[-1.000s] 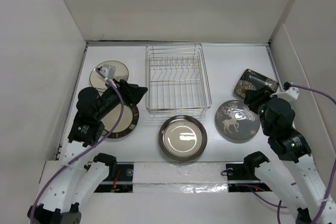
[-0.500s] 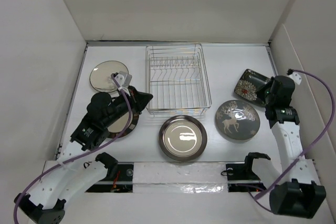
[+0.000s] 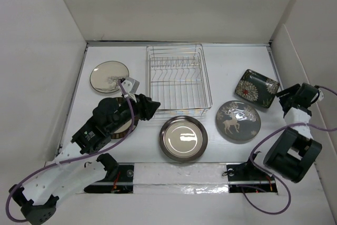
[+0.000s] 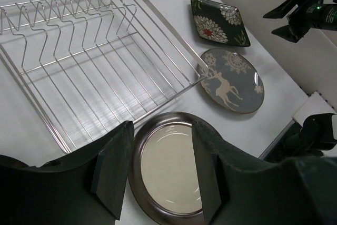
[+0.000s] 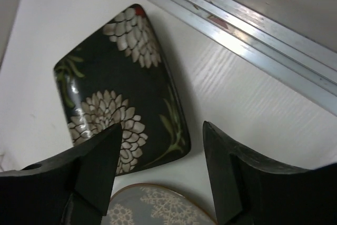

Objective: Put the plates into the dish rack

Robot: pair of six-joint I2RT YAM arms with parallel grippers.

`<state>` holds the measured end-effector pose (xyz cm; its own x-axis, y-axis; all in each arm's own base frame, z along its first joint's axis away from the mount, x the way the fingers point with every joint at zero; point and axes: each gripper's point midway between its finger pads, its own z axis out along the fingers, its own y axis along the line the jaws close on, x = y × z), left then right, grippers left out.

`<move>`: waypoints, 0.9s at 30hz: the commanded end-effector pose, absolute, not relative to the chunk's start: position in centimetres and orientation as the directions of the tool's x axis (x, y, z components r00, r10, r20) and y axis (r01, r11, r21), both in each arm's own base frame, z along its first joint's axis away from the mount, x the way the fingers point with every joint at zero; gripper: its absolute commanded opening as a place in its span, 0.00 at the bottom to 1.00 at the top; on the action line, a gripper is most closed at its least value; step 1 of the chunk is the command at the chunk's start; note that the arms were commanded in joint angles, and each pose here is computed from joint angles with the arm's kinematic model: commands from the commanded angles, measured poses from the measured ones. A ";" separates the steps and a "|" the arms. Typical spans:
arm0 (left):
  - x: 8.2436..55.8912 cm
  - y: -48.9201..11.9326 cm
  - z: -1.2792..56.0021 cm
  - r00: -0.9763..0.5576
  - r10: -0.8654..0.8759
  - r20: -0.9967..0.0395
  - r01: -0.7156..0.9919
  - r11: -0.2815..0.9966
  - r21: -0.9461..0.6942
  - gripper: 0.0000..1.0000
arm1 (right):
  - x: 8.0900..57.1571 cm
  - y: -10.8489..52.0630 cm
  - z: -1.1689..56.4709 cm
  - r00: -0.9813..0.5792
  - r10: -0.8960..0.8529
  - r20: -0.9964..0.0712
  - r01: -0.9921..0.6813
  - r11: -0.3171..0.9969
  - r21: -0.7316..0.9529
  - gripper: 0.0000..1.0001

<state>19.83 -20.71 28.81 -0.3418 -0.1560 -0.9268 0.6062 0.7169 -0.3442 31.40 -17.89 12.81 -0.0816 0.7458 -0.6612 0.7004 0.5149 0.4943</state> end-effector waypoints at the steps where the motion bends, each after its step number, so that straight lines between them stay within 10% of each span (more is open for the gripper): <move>1: 20.2 -20.3 29.2 -0.307 -0.168 -0.937 0.585 0.743 -0.325 0.45 | 33.1 -20.4 14.0 -0.044 0.722 -0.690 0.676 0.531 0.512 0.69; 27: 20.0 -19.9 29.5 -0.288 -0.176 -0.941 0.576 0.754 -0.317 0.47 | 37.9 -18.5 3.3 -0.327 0.825 -0.461 0.655 0.549 0.519 0.47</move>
<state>19.87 -19.98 29.03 -0.3146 -0.1661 -0.9346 0.5718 0.7527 -0.3263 36.79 -18.94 3.30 -0.2927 0.8392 -0.4583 0.6867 0.5180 0.5100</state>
